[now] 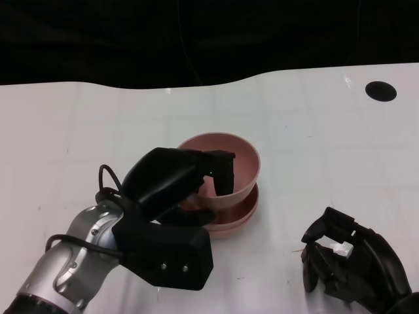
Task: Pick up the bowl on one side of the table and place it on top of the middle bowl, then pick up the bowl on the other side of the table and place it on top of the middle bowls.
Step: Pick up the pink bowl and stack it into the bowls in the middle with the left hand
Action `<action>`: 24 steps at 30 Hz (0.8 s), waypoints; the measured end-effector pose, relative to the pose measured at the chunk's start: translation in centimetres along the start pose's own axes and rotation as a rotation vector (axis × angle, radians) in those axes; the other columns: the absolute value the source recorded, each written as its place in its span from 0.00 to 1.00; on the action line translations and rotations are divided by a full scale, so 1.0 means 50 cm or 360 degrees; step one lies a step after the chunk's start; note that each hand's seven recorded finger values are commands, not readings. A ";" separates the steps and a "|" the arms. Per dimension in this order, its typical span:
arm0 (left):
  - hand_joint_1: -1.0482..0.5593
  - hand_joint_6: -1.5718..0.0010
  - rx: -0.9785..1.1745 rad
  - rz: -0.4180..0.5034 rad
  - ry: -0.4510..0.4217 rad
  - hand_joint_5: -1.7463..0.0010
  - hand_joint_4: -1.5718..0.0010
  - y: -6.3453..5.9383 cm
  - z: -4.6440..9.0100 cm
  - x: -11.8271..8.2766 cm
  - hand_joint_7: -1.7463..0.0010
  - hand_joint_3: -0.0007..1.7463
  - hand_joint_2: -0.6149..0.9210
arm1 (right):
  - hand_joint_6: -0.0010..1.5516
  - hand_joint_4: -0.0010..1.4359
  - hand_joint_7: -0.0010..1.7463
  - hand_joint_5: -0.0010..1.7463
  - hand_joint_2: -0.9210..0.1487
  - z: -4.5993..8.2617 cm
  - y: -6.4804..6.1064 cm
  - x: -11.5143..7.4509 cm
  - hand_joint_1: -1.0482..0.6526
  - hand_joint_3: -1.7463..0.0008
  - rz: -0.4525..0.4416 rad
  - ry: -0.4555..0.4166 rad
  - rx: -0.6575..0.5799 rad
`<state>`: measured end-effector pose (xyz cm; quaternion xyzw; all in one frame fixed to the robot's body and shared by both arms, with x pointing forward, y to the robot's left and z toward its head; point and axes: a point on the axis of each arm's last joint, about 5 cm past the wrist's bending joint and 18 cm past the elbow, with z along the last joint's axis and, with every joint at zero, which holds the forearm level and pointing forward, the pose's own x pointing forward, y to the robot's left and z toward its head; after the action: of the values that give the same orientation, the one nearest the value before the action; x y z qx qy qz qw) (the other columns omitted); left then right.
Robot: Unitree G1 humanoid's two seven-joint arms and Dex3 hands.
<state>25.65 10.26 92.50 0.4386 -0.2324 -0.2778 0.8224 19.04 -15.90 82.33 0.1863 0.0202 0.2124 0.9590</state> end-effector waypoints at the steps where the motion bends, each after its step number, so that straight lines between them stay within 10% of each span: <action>1: 0.63 0.62 0.0000 -0.0002 -0.0001 0.00 0.54 -0.001 0.000 0.000 0.00 0.48 0.82 | 0.47 0.62 0.91 1.00 0.24 0.000 0.000 0.000 0.48 0.51 0.0000 0.0001 -0.0001; 24: 0.63 0.65 -0.0053 -0.0081 0.0068 0.00 0.54 -0.033 -0.020 -0.002 0.00 0.37 0.91 | 0.46 0.62 0.92 1.00 0.23 -0.003 0.005 0.001 0.49 0.50 -0.0002 -0.0006 -0.0033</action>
<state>25.77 10.18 90.57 0.4365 -0.1989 -0.2929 0.8271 19.00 -15.63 82.27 0.1769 0.0165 0.2115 0.9611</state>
